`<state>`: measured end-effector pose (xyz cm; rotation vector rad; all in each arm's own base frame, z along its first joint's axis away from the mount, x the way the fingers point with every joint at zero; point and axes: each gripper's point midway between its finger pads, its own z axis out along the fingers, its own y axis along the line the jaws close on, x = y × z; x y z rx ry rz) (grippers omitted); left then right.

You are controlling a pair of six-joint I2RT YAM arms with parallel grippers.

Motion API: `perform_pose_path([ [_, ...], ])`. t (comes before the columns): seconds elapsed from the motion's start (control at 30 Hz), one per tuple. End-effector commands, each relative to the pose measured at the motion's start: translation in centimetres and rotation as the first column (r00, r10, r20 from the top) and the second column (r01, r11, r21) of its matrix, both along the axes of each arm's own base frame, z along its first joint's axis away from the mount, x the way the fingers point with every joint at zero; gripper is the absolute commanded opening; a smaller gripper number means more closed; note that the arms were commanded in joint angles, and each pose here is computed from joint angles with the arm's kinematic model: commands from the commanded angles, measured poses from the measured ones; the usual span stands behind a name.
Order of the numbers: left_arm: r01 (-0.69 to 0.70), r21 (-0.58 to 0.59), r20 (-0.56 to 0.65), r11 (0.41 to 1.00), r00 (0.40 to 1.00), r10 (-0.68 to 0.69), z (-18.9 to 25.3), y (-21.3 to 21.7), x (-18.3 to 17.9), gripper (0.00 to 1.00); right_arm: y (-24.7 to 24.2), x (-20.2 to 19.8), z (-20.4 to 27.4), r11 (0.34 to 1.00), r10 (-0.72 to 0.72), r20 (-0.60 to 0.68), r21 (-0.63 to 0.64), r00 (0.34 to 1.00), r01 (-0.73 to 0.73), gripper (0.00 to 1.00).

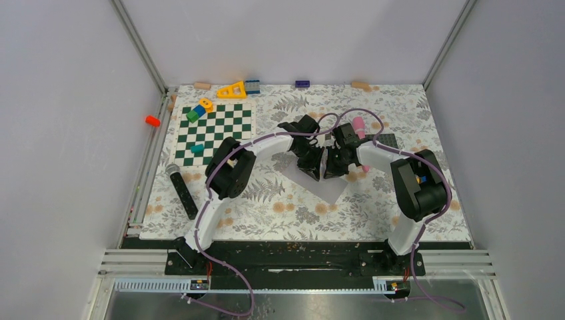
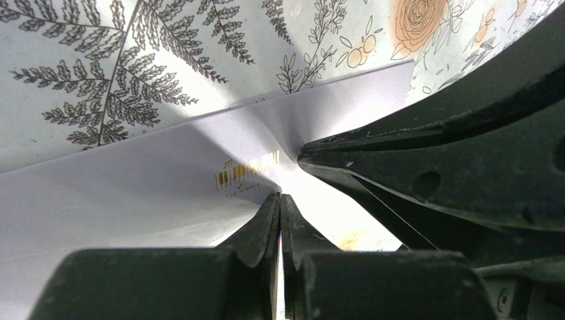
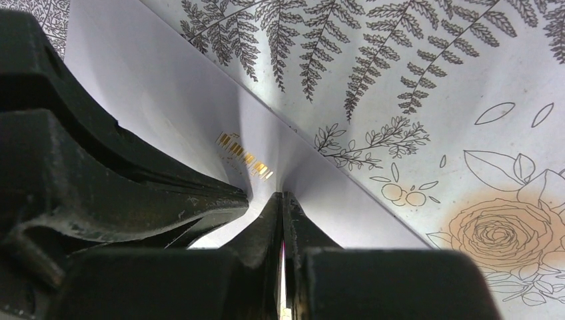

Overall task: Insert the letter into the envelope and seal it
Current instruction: Seal the envelope flap on the envelope.

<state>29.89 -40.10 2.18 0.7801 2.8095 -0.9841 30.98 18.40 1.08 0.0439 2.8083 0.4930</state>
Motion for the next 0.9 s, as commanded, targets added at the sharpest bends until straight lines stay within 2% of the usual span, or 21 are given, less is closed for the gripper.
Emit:
perform_pose_path([
  [0.0,-0.016,0.106,-0.025,0.994,1.000,0.018,-4.0,1.6,-0.2,0.00,-1.6,-1.8,-1.3,0.997,-0.003,-0.068,-0.080,0.998,-0.002,0.00],
  [0.4,-0.107,0.016,-0.096,0.994,0.990,0.108,-2.9,2.3,1.5,0.00,-2.2,-1.8,-2.4,0.991,-0.023,-0.081,-0.130,0.996,0.012,0.00],
  [0.7,-0.163,-0.004,-0.153,0.987,0.975,0.160,-2.7,3.5,1.9,0.00,-2.3,-1.8,-2.5,0.991,-0.018,-0.084,-0.136,0.996,0.006,0.00],
  [0.87,-0.210,-0.003,-0.125,0.978,0.970,0.208,-2.1,4.1,2.9,0.00,-2.1,-1.9,-2.6,0.991,-0.013,-0.087,-0.133,0.996,0.001,0.00],
])
